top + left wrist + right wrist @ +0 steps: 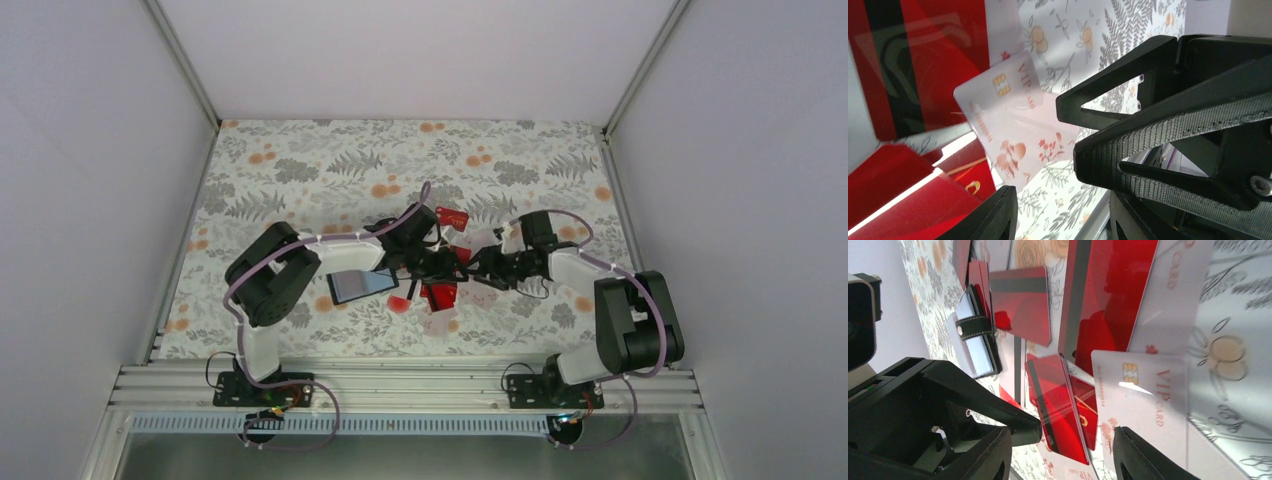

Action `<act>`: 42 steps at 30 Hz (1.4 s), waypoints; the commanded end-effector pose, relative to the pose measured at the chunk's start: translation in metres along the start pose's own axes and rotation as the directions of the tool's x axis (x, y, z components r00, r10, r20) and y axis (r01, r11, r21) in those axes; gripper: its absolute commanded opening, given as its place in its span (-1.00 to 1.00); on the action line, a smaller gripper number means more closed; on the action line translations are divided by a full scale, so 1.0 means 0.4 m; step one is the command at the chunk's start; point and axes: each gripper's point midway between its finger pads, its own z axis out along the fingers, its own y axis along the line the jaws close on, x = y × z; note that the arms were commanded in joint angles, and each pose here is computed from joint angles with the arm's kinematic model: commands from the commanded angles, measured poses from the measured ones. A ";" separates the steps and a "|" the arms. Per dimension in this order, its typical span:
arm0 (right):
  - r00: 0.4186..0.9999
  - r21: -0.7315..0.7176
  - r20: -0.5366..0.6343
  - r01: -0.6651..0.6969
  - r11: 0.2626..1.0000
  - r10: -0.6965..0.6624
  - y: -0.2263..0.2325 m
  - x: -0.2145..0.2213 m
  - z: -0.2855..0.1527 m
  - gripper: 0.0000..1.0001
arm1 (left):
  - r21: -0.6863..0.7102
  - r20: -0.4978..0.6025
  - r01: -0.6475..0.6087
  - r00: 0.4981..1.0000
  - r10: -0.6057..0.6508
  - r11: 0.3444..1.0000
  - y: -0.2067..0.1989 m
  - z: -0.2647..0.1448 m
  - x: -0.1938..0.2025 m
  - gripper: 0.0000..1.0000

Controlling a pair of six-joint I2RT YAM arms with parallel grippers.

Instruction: Put the credit cards into the card holder

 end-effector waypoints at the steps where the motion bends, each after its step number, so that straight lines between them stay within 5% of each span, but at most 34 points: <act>1: 0.952 -0.020 -0.286 -0.117 0.993 0.106 0.001 0.203 0.040 0.04 | 0.116 0.302 -0.196 0.941 0.153 0.974 -0.156 -0.105 -0.158 -0.04; 26: 0.926 0.019 -0.373 -0.055 0.998 0.058 0.070 0.282 0.137 0.05 | -0.047 0.328 -0.153 0.931 0.160 0.987 -0.029 -0.196 -0.044 -0.04; 42: 0.913 0.131 -0.402 -0.022 0.991 0.074 0.007 0.326 0.184 0.05 | -0.108 0.301 -0.122 0.942 0.149 0.987 0.069 -0.197 0.018 -0.05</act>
